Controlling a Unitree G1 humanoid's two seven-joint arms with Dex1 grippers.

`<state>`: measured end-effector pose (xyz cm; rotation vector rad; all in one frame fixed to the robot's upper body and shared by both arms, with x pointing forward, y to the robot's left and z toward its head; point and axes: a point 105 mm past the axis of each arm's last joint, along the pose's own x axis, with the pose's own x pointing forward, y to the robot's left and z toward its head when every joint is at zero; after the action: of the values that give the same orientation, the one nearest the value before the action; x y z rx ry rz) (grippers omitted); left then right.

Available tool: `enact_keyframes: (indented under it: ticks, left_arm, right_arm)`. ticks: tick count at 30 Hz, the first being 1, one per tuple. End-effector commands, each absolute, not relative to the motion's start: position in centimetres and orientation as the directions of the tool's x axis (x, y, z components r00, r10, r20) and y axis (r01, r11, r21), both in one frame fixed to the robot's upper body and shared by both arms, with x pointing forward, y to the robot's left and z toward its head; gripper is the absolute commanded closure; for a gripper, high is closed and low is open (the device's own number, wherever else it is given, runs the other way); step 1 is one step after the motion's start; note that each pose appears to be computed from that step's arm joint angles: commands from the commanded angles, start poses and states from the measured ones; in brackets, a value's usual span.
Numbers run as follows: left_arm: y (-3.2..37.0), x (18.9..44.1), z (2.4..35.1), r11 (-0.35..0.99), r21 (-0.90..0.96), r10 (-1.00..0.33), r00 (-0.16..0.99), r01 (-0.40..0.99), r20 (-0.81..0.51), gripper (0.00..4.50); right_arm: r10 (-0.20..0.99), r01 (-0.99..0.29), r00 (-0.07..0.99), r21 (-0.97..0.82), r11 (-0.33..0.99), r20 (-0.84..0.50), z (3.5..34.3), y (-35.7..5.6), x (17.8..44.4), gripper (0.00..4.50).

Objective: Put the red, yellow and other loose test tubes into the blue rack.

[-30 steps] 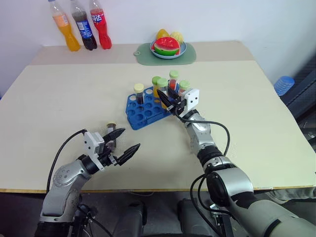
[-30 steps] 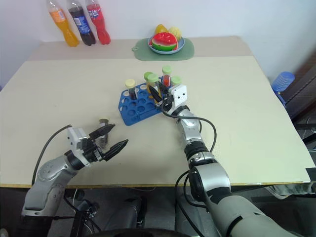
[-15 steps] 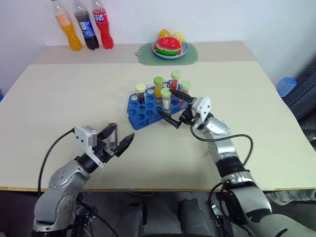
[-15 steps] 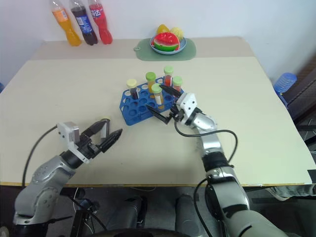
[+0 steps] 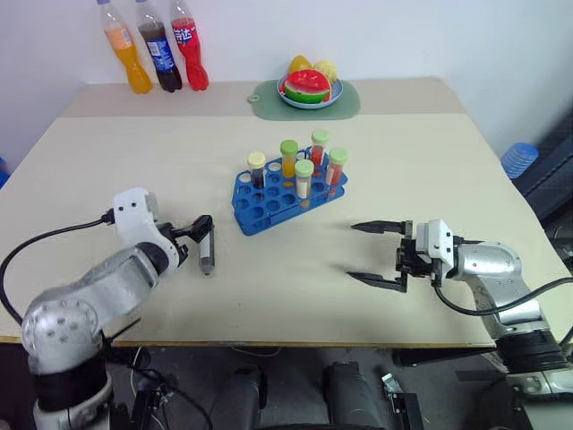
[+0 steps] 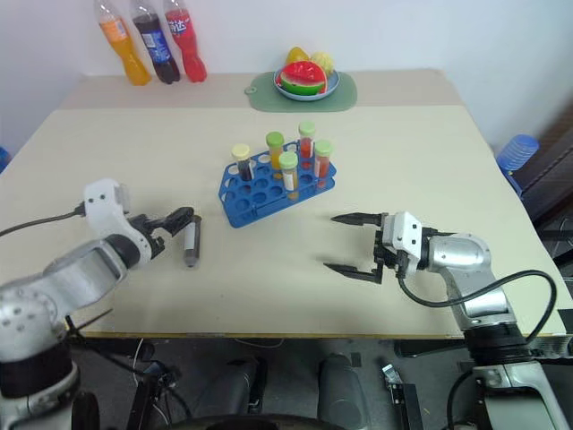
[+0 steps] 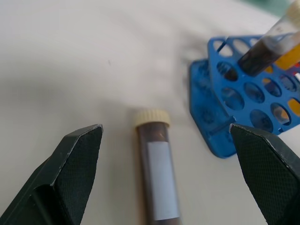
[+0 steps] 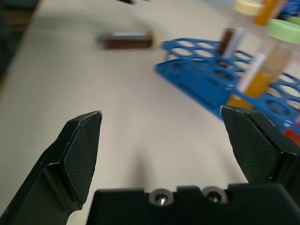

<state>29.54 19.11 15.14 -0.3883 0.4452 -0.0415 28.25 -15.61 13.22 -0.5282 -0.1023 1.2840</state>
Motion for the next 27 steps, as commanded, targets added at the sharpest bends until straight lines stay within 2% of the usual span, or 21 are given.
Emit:
enact_keyframes:
  ticks: [1,6,18,21,23,26,27]
  left_arm:
    - [18.4,29.8,15.5,0.903,-0.408,-0.12,0.835,-0.133,-0.537,0.0]
    - [18.6,30.8,14.9,0.907,-0.357,-0.074,0.752,-0.222,-0.655,0.0]
    - [18.0,33.7,13.6,0.919,-0.277,-0.048,0.62,-0.279,-0.783,0.0]
    - [18.0,33.8,13.1,0.911,-0.278,-0.048,0.591,-0.304,-0.805,0.8]
    - [18.3,33.6,12.5,0.91,-0.262,-0.038,0.566,-0.321,-0.824,1.72]
    - [18.6,33.3,11.8,0.91,-0.245,-0.027,0.542,-0.335,-0.84,3.34]
    - [18.5,33.3,11.8,0.909,-0.252,-0.032,0.546,-0.332,-0.837,3.68]
  right_arm:
    - [0.948,-0.881,0.213,-0.466,0.081,-0.237,14.2,-15.2,27.4,0.03]
    - [0.95,-0.873,0.206,-0.483,0.07,-0.235,14.5,-14.8,27.9,0.03]
    - [0.97,-0.84,0.203,-0.533,0.101,-0.137,16.6,-12.8,27.6,0.03]
    - [0.97,-0.835,0.214,-0.537,0.12,-0.116,16.8,-12.5,27.6,0.0]
    - [0.97,-0.836,0.215,-0.536,0.121,-0.116,16.7,-12.3,27.5,0.0]
    - [0.969,-0.837,0.218,-0.533,0.126,-0.113,16.5,-12.3,27.6,0.0]
    - [0.969,-0.836,0.221,-0.533,0.13,-0.111,16.4,-12.3,27.7,0.0]
